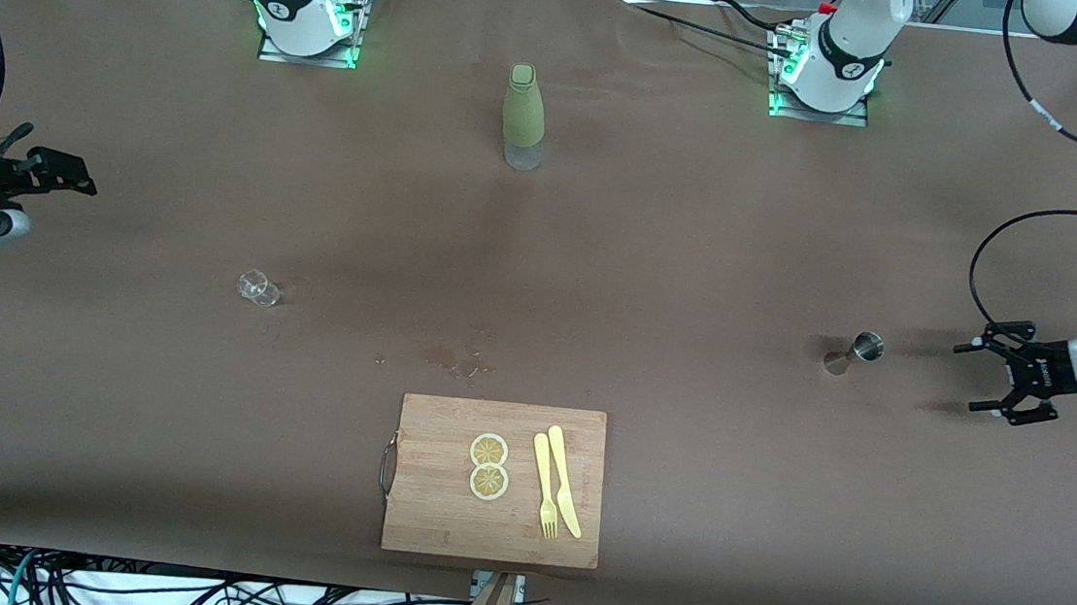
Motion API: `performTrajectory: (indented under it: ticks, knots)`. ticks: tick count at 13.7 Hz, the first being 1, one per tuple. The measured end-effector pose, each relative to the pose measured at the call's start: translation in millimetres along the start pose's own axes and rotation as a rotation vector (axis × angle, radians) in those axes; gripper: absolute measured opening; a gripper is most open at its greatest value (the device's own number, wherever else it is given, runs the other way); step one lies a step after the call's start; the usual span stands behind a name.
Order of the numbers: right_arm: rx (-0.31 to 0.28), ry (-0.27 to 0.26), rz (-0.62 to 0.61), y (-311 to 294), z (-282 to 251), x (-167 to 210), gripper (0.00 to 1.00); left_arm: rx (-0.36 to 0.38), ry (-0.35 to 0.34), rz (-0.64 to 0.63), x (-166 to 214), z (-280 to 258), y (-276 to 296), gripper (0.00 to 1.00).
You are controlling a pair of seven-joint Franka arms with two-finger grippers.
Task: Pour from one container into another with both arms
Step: 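Lower the right gripper to the glass cup while the left gripper reaches the jigger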
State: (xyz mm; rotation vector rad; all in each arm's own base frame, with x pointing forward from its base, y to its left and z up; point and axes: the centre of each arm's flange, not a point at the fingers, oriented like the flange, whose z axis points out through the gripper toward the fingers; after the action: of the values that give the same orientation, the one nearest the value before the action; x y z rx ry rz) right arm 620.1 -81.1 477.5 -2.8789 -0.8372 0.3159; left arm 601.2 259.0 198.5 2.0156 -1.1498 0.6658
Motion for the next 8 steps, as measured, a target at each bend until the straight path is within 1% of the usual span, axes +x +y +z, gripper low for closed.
performTrajectory:
  ticks: [2,3,5,6,8]
  knots:
    - [0.096,0.081,-0.146,22,29,4,1.00,-0.030,0.066,0.064,-17,24,-4,1.00]
    - [0.155,0.132,-0.218,36,49,5,1.00,-0.050,0.097,0.095,-21,35,-3,1.00]
    - [0.270,0.250,-0.363,63,99,7,1.00,-0.089,0.145,0.156,-26,56,-3,1.00]
    - [0.314,0.309,-0.430,76,124,8,1.00,-0.102,0.166,0.188,-28,68,-3,1.00]
    - [0.382,0.412,-0.555,92,172,13,1.00,-0.121,0.198,0.244,-34,89,-3,1.00]
